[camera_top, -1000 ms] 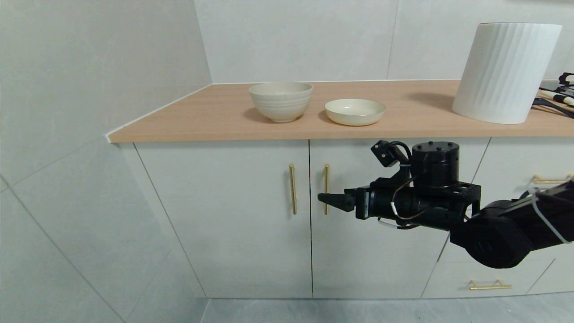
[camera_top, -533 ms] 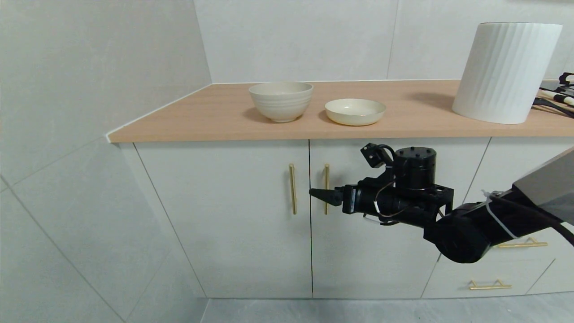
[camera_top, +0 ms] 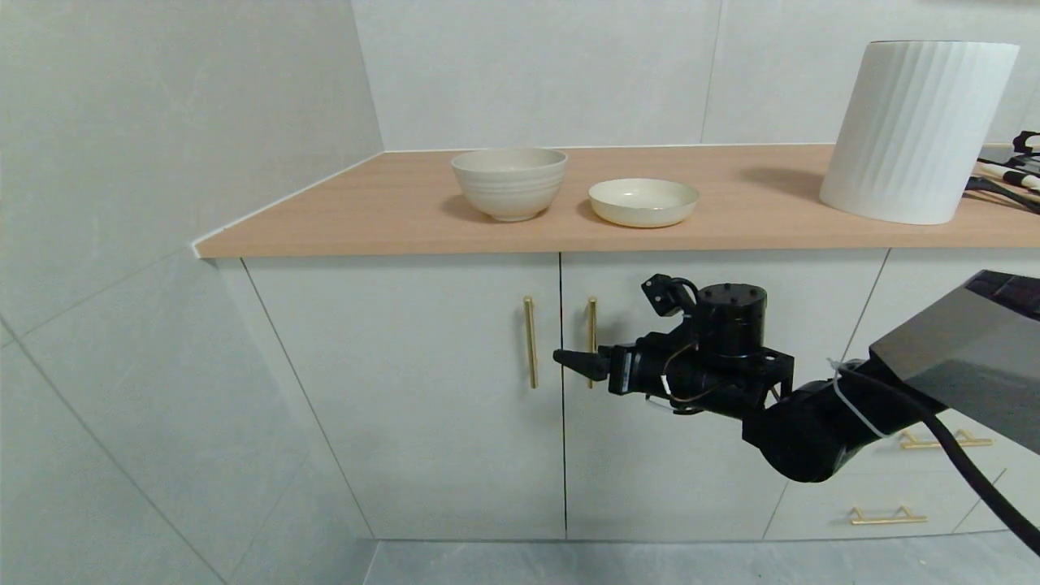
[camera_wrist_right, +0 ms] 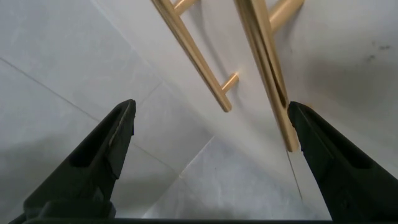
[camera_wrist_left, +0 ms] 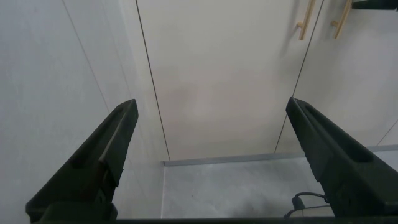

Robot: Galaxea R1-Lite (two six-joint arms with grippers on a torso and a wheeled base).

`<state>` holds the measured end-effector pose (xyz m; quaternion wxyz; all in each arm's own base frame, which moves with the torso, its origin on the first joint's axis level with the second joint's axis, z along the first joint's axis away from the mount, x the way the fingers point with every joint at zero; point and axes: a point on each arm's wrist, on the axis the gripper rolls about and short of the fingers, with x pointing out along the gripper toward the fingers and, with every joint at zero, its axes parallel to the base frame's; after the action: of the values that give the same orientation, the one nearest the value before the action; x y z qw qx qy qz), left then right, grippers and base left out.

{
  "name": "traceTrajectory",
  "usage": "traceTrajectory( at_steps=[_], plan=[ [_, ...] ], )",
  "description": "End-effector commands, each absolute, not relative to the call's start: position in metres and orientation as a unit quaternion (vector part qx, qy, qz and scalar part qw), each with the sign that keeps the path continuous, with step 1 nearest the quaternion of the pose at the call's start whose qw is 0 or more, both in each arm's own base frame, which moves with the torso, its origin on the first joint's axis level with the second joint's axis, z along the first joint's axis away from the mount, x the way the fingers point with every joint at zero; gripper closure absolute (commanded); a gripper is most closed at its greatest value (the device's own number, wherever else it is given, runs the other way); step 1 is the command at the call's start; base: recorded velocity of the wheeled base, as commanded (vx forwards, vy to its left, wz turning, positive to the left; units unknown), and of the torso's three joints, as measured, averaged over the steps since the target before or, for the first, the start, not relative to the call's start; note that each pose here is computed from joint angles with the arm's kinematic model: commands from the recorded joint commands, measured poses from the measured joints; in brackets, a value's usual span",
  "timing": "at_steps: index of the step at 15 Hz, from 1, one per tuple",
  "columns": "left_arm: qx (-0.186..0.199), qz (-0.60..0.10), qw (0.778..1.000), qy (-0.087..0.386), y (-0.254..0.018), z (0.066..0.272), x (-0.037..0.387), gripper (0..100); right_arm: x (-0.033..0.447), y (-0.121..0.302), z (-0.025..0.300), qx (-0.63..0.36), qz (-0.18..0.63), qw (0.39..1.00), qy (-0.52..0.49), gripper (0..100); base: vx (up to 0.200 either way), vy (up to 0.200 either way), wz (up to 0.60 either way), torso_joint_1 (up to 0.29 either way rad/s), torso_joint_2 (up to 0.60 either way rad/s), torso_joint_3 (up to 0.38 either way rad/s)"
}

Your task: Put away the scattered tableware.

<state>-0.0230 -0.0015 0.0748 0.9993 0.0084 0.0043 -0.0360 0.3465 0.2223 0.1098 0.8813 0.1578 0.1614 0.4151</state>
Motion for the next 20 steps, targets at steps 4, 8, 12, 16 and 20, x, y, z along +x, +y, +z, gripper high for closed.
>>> traceTrajectory(
  at_steps=[4, 8, 12, 16, 20],
  plan=[
    [0.008, -0.036, 0.999, 0.004, -0.001, 0.075, -0.023, 0, 0.354, 0.227, 0.103, 0.17, 0.414, 0.882, 0.15, 0, 0.0, 0.0, 0.0, 0.0, 0.0, 0.0],
    [0.008, -0.036, 0.999, 0.004, -0.001, 0.075, -0.023, 0, 0.358, 0.231, 0.097, 0.189, 0.417, 0.877, 0.143, 0, 0.0, 0.0, 0.0, 0.0, 0.0, 0.0],
    [0.008, -0.036, 0.999, 0.004, -0.001, 0.075, -0.023, 0, 0.352, 0.235, 0.101, 0.204, 0.424, 0.871, 0.144, 0, 0.0, 0.0, 0.0, 0.0, 0.0, 0.0],
    [0.008, -0.035, 0.999, 0.004, -0.001, 0.075, -0.023, 0, 0.339, 0.24, 0.105, 0.202, 0.438, 0.863, 0.15, 0, 0.0, 0.0, 0.0, 0.0, 0.0, 0.0],
    [0.008, -0.036, 0.999, 0.004, -0.001, 0.075, -0.023, 0, 0.334, 0.235, 0.109, 0.202, 0.442, 0.86, 0.153, 0, 0.0, 0.0, 0.0, 0.0, 0.0, 0.0]
  ],
)
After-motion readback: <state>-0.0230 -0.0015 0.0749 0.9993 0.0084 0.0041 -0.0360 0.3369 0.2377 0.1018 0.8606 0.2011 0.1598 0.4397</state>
